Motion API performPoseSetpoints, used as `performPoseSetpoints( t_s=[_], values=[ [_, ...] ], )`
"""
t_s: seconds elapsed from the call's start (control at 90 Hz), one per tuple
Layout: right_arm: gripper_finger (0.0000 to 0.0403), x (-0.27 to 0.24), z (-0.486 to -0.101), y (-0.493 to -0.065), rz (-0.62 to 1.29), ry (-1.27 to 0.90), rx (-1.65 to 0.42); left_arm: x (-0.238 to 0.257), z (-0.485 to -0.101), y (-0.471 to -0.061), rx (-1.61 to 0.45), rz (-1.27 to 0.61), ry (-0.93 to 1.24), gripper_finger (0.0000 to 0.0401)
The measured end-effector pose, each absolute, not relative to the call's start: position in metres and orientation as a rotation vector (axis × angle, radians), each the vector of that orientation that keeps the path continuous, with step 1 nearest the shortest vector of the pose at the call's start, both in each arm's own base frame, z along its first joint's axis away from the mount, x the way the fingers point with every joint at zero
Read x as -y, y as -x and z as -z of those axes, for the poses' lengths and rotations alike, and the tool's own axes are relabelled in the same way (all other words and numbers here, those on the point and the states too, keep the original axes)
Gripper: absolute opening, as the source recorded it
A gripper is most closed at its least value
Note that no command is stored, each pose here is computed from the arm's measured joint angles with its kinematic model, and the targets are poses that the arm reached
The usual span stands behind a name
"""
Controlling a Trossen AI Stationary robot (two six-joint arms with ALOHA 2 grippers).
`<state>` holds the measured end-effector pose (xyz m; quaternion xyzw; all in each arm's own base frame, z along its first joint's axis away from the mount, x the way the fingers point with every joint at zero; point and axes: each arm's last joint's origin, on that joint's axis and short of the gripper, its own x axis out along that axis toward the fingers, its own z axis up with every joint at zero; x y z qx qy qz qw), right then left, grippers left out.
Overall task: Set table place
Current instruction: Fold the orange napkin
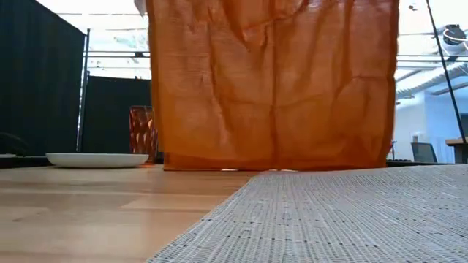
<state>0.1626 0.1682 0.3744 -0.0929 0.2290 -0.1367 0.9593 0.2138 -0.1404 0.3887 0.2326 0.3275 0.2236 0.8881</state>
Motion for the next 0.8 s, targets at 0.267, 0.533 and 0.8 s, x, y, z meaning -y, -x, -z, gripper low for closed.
performPoseSetpoints(
  t_s=[0.267,0.533,0.8],
  values=[
    [0.0,-0.196,-0.35,-0.156,0.182,0.092,-0.56,0.154,-0.35,-0.207,-0.831,-0.364,-0.383,0.0],
    [0.0,-0.212,-0.333,-0.151,0.087,-0.067,-0.612,0.175,-0.33,-0.206,-0.863,-0.216,-0.255,0.0],
    [0.0036,-0.236,-0.323,-0.147,-0.101,-0.185,-0.591,0.201,-0.322,-0.199,-0.85,-0.036,-0.16,0.0]
  ],
)
